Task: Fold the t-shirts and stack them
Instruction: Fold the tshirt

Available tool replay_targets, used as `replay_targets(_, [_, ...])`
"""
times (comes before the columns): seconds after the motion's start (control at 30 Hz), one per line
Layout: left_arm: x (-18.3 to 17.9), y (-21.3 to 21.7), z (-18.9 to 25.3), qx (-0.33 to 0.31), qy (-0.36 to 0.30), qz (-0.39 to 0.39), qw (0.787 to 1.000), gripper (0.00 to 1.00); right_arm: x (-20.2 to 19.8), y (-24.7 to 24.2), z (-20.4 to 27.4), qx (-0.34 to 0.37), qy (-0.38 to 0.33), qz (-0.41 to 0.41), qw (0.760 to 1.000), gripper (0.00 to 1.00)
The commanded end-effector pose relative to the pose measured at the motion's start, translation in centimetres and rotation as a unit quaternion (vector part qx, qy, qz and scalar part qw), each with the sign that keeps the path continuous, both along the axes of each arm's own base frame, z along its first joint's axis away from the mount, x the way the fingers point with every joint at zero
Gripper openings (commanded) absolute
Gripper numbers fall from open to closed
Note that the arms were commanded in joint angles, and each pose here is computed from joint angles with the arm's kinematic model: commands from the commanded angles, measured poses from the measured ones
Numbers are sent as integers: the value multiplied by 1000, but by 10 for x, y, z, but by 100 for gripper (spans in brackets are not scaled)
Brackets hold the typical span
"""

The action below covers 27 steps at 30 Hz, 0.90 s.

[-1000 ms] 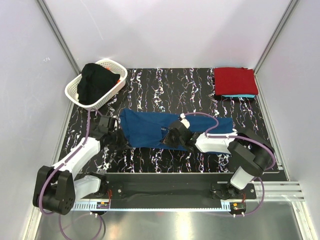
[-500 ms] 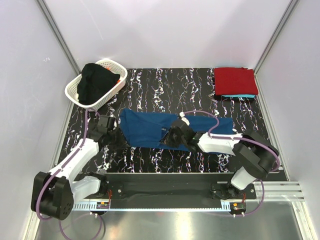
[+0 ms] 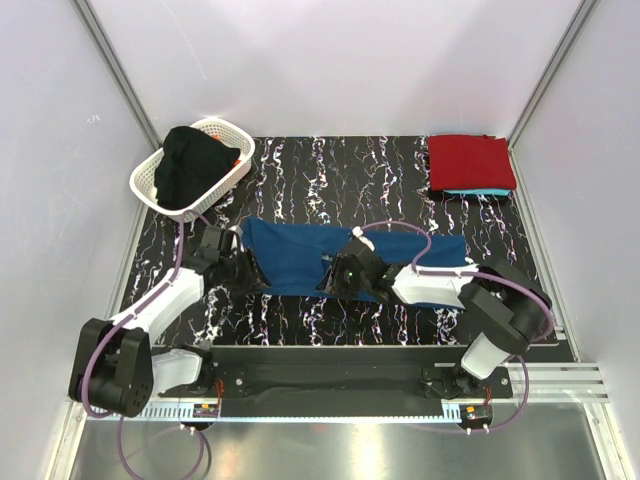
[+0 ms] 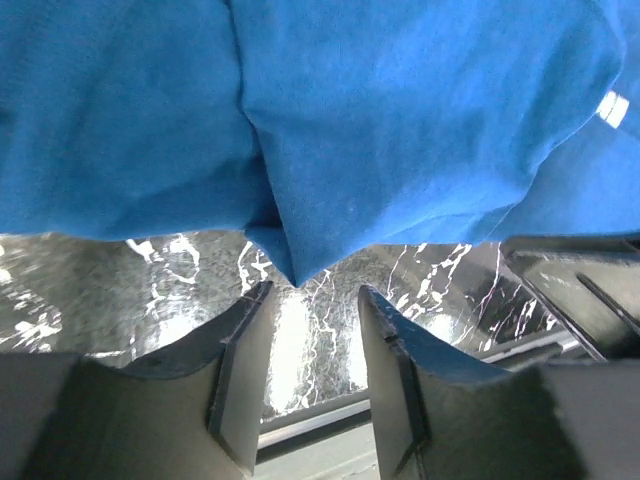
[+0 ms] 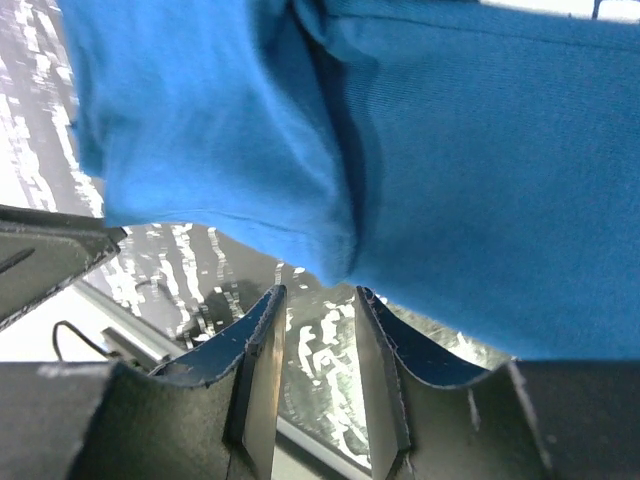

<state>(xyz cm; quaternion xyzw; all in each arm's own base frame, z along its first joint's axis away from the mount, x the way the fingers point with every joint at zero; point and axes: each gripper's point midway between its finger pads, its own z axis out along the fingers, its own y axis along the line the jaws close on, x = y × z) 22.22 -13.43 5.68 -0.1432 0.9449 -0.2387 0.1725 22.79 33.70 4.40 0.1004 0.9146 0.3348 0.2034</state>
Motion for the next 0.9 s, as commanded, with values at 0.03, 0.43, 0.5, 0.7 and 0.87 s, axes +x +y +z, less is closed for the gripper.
replay_targets(0.03, [9, -12, -3, -33, -32, -21, 999, 42, 0, 8, -9, -12, 0, 18, 1000, 40])
replay_targets(0.43, [10, -6, -22, -12, -25, -23, 999, 46, 3, 11, -8, -7, -5, 11, 1000, 31])
replay_targets(0.5, [12, -7, -22, -14, -26, -26, 999, 45, 5, 12, -6, -5, -8, 9, 1000, 31])
replay_targets(0.7, [12, -12, -13, -28, -35, -31, 999, 36, 5, 17, -3, 3, -2, 13, 1000, 23])
replay_targets(0.87, [14, -14, 2, -36, -51, -34, 997, 24, 6, 17, 6, 8, -8, 9, 1000, 30])
